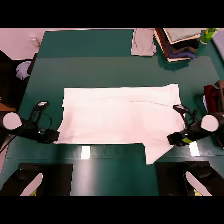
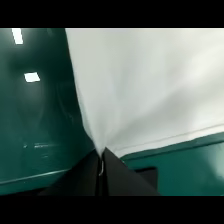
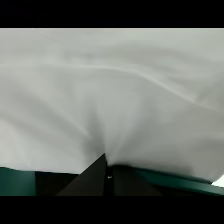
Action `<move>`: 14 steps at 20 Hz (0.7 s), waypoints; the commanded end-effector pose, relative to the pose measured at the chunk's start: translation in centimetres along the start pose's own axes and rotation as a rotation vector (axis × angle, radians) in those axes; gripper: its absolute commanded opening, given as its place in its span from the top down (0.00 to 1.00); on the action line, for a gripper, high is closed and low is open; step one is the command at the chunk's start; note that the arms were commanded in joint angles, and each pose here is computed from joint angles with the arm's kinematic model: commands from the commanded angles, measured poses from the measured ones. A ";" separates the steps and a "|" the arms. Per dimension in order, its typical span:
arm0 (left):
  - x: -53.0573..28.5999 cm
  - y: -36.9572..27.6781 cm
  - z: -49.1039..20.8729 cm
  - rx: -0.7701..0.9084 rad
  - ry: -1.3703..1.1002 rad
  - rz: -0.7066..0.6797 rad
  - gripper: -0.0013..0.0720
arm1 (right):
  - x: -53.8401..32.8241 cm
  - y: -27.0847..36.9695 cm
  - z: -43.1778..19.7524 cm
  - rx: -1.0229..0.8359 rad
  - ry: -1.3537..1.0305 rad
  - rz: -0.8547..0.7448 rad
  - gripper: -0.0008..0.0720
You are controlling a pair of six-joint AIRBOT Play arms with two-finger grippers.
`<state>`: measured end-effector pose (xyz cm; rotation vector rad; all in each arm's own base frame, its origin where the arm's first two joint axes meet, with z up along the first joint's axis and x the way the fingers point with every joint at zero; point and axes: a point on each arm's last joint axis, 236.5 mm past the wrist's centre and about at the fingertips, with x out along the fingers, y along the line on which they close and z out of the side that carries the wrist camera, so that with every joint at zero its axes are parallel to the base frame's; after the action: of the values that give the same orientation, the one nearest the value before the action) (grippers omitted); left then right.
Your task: Fold the shirts.
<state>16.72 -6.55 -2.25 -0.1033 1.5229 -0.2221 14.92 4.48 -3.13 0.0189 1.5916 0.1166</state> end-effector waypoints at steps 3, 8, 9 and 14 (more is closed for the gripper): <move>-4.0 -0.9 1.9 0.035 -0.121 -0.005 0.95 | -5.6 -1.3 3.1 0.045 -0.167 -0.027 0.96; -4.9 -0.8 9.9 0.080 -0.247 0.017 0.95 | -7.4 -1.4 12.1 0.021 -0.255 -0.030 0.96; -4.6 -0.6 11.7 0.077 -0.255 0.026 0.95 | -7.5 -1.4 14.0 0.014 -0.262 -0.030 0.96; -3.0 0.3 20.8 0.074 -0.271 0.061 0.95 | -7.6 -1.4 22.2 -0.002 -0.270 -0.034 0.96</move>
<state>32.07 -7.21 2.30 -0.0499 1.2816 -0.2242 32.48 3.59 4.07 0.0135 1.3477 0.0792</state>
